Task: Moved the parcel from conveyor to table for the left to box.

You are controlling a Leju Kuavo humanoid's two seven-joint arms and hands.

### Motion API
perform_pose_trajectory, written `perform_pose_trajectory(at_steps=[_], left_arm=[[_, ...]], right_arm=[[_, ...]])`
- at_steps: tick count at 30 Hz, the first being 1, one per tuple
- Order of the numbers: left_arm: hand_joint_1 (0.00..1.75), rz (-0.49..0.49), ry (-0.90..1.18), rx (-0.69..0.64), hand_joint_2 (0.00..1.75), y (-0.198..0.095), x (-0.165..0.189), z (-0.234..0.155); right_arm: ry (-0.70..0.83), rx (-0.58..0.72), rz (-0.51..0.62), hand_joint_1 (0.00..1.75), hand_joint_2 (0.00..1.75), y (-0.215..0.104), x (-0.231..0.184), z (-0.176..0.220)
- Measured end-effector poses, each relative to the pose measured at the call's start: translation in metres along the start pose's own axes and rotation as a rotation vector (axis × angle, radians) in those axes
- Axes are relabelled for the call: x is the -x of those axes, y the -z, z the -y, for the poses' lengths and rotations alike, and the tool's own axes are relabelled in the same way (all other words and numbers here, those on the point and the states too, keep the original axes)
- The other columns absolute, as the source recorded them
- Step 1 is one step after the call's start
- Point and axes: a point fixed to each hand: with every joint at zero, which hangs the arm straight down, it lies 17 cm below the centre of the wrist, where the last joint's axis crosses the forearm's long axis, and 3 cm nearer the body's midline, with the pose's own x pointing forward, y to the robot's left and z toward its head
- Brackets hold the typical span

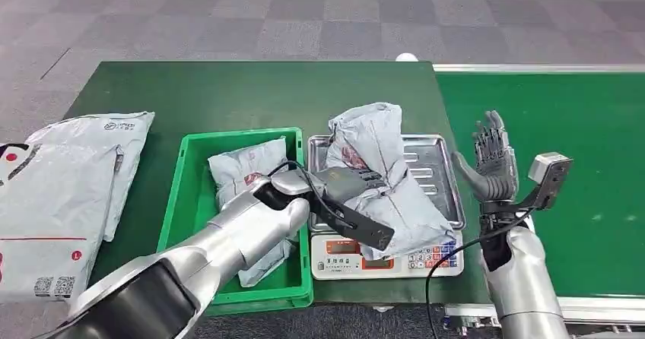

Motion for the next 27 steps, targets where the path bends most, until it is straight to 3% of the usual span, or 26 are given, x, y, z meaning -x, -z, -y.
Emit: perform_pose_trajectory(at_steps=[16,20,27], left_arm=[[1.75,0.004,0.015,-0.194,1.75,0.005,-0.005,-0.032],[1.75,0.009,0.010,-0.309,1.75,0.003,-0.008,-0.057],[1.75,0.004,-0.017,-0.639,1.75,-0.025,-0.009,-0.137]], right_arm=[[0.007,-0.004,0.015,0.00,1.75,0.011,-0.010,-0.010],[0.012,-0.005,0.017,0.00,1.75,0.012,-0.011,-0.010],[0.020,-0.001,0.036,0.00,1.75,0.017,-0.017,-0.010]])
